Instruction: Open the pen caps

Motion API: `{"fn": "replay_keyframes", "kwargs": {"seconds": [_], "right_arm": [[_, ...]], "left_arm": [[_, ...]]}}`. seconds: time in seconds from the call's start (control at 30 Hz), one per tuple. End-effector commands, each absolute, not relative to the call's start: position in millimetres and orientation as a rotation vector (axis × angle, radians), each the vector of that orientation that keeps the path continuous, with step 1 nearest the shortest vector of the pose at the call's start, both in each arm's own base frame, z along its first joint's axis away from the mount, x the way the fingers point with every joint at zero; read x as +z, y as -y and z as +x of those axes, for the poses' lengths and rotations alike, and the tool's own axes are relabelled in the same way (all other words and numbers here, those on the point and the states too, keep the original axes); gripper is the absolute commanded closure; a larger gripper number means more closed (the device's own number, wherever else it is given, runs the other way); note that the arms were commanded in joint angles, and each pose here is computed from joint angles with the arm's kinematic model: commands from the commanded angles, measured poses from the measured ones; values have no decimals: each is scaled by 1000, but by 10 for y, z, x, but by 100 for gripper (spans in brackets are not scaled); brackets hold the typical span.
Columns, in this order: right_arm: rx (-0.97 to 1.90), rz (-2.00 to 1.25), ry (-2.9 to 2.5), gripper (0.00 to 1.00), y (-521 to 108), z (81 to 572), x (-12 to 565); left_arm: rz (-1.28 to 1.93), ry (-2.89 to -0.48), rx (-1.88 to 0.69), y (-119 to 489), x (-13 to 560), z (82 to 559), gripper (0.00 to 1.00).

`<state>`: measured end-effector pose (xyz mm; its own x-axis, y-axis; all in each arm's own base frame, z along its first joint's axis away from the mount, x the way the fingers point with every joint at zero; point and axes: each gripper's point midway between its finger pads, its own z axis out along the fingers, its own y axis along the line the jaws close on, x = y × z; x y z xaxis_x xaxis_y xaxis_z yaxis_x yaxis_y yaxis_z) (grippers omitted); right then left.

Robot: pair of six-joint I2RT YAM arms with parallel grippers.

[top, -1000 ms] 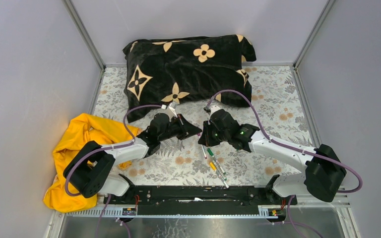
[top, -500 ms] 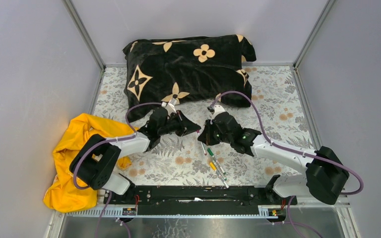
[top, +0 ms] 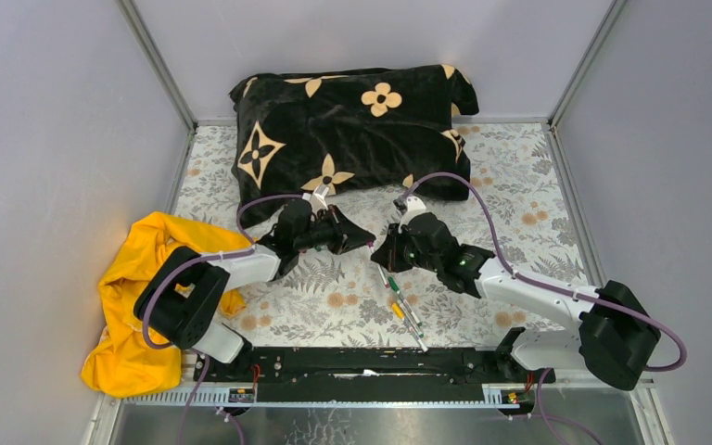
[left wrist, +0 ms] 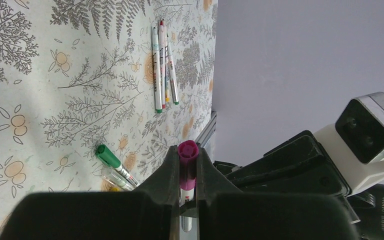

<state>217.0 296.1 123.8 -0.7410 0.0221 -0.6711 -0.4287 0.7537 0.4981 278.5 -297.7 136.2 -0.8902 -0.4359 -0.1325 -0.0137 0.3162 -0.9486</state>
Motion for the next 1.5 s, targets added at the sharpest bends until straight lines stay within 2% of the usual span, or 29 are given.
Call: {"fn": "replay_keyframes", "kwargs": {"seconds": [0.0,0.7,0.87,1.07,1.3,1.47], "right_arm": [[899,-399,-2395,100,-2853,1782,1053],[871,-403,-2403,100,-2786,1756,1027],[730,-369,-2390,100,-2650,1909,1163],[434,-286,-2425,100,-2357,2156,1054],[283,-239,-2457,100,-2157,2348,886],[248,-212,-2471,100,-2036,2452,849]], "left_arm": [[-599,-2015,-1473,2633,1498,3386,100],[-589,-1999,-1450,2525,1708,3586,100],[-561,-2166,-1072,2204,1411,3549,100],[-593,-2333,-640,1713,938,3419,100],[-629,-2384,-329,1294,627,3298,100],[-613,-2433,-215,1176,482,3252,100]]}}
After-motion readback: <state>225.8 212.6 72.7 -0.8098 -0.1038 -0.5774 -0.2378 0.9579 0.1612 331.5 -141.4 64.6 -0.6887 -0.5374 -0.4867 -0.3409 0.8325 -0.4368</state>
